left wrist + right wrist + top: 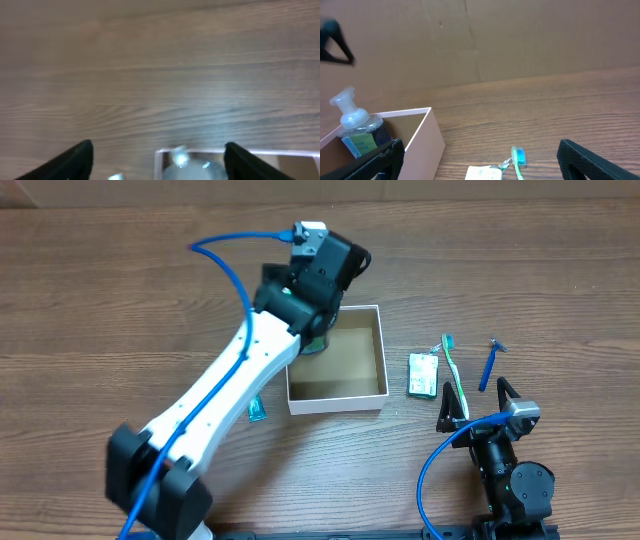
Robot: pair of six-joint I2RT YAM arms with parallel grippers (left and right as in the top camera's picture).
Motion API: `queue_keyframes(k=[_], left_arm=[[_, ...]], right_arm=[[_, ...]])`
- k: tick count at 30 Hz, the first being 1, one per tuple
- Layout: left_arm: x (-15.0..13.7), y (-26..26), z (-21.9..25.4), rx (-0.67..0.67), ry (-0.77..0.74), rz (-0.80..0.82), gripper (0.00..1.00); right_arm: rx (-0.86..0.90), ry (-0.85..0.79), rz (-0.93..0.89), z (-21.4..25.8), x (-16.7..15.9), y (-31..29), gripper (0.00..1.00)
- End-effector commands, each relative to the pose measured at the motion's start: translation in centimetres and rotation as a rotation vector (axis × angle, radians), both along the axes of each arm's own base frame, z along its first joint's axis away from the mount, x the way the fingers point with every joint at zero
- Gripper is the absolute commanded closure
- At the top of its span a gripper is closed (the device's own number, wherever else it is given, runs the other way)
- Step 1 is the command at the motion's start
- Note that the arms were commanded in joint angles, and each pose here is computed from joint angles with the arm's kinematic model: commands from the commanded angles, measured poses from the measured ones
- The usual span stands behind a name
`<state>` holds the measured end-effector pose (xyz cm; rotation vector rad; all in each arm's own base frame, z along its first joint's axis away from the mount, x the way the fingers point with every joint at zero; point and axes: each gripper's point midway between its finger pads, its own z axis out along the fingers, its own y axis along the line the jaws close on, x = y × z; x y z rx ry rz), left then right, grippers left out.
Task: Pack container
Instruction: 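Lower the soap bottle into the box and open the left gripper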
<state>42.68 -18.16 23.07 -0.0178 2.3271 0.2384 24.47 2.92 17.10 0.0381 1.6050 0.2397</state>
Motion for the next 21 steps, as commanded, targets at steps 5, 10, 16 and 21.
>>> queue_keyframes(k=[5,10,16,21], left_arm=[[-5.9,6.9,6.6,0.001,0.043,0.099,0.03],[-9.5,9.5,3.1,-0.024,0.269,0.181,0.00],[-11.3,10.9,-1.1,0.017,0.410,0.210,0.00],[-12.1,11.4,-4.7,0.029,0.479,0.221,0.00]], right_arm=[[-0.003,-0.005,-0.004,-0.1,0.0,-0.1,0.00],[-0.003,-0.005,-0.004,-0.1,0.0,-0.1,0.00],[-0.003,-0.005,-0.004,-0.1,0.0,-0.1,0.00],[-0.003,-0.005,-0.004,-0.1,0.0,-0.1,0.00]])
